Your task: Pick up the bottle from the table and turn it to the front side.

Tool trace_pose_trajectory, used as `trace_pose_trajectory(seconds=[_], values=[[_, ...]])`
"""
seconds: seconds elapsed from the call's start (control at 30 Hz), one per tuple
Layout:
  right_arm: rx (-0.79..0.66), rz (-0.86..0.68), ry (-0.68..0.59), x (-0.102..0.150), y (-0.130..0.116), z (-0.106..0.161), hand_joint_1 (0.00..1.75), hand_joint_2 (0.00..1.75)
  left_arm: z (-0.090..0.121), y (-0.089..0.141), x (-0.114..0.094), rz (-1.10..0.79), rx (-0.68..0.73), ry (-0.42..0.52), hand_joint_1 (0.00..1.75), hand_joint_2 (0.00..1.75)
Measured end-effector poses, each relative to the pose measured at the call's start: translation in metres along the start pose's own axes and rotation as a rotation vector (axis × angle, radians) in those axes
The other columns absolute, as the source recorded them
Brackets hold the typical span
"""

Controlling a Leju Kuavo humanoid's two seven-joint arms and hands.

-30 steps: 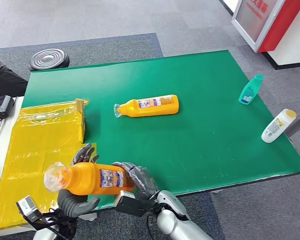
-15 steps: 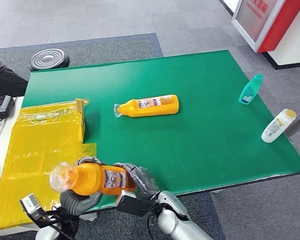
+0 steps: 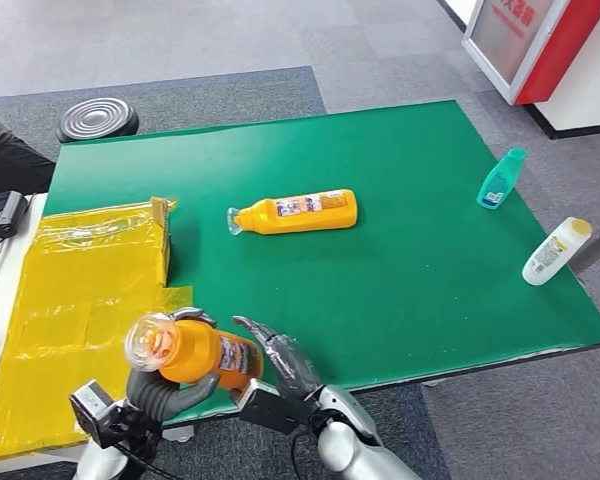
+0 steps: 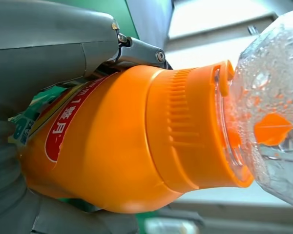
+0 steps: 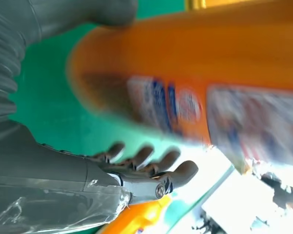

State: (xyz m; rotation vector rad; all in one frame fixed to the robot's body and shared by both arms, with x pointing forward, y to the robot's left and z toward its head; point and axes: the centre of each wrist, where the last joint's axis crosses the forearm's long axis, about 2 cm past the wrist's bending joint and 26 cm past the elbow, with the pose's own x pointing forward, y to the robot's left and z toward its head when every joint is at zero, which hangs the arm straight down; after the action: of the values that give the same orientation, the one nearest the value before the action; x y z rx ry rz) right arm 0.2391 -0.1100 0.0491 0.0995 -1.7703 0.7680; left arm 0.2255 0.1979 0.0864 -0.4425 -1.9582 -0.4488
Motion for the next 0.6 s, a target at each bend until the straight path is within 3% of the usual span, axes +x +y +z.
trace_pose_trajectory(seconds=[0.17,0.37,0.6], values=[[-0.074,-0.043,-0.001,0.000,-0.008,0.019,0.00,1.75,0.001,0.047,0.016,-0.291,0.105,0.033,1.75,1.75],[-0.157,-0.132,0.033,-0.010,-0.014,0.069,0.00,1.75,0.015,0.121,0.061,-0.582,0.193,0.016,1.75,1.75],[-0.217,-0.207,0.051,-0.014,-0.020,0.096,0.00,1.75,0.022,0.156,0.091,-0.942,0.178,0.091,1.75,1.75]])
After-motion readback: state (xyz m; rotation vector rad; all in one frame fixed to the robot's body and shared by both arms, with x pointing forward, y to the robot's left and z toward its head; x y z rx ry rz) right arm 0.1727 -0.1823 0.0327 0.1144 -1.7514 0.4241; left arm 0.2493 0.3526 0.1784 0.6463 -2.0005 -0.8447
